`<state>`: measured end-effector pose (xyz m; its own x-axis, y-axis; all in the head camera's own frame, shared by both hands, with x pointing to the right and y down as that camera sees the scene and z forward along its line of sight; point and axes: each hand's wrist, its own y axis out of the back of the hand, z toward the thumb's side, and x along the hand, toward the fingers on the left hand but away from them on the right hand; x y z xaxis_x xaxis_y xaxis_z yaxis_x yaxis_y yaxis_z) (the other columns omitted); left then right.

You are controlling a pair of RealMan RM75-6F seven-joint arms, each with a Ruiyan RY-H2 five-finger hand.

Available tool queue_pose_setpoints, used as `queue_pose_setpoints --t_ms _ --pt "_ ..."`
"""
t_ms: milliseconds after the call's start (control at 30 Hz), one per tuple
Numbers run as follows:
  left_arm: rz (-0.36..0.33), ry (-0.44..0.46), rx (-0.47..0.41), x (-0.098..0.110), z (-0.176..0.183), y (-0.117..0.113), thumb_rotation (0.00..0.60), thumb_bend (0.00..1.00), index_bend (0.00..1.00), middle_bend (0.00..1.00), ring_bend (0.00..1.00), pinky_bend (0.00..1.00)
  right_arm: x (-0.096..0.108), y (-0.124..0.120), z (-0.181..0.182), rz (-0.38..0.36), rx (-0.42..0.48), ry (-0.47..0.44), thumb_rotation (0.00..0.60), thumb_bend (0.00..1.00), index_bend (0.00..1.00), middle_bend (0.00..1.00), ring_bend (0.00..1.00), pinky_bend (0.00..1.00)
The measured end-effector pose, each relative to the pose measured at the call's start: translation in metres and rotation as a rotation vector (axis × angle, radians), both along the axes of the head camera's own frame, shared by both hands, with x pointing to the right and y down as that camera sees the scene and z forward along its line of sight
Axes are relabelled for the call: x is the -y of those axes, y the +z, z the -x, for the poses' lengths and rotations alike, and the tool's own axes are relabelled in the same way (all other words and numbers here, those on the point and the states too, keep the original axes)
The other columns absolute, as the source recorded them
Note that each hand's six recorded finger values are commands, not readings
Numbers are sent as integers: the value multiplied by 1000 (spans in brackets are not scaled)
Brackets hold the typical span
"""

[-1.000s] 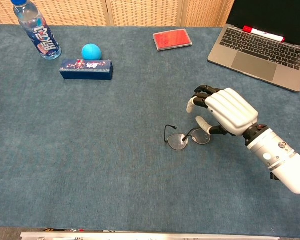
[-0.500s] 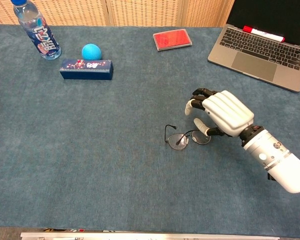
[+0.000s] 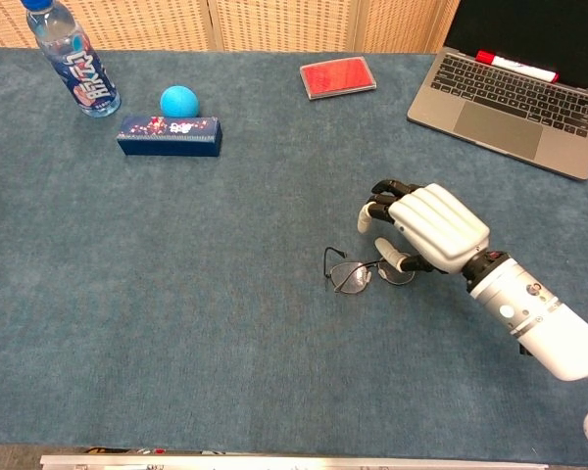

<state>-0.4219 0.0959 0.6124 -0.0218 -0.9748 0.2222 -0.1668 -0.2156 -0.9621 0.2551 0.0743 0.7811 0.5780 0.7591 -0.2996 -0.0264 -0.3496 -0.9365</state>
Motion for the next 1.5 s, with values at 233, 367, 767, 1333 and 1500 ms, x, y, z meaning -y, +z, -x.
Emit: queue_pose_setpoints --t_ms 233,367,767,1333,1500 --pt "1 0 -1 0 0 0 600 0 641 498 346 549 0 -3 2 -63 -4 -15 600 384 433 405 193 394" --pt "2 1 1 0 0 1 600 0 641 498 346 549 0 -6 3 -95 3 -23 600 382 433 401 193 394" --pt "5 1 -1 0 0 1 600 0 641 498 346 550 -1 -5 5 -166 1 -57 600 328 433 387 193 394" --pt "0 0 13 0 0 0 600 0 641 498 346 550 -2 3 4 -150 -20 -58 600 324 433 387 193 394" --pt "3 0 16 -1 0 0 600 0 641 498 346 550 -2 4 3 -143 -28 -54 600 324 433 387 193 394"
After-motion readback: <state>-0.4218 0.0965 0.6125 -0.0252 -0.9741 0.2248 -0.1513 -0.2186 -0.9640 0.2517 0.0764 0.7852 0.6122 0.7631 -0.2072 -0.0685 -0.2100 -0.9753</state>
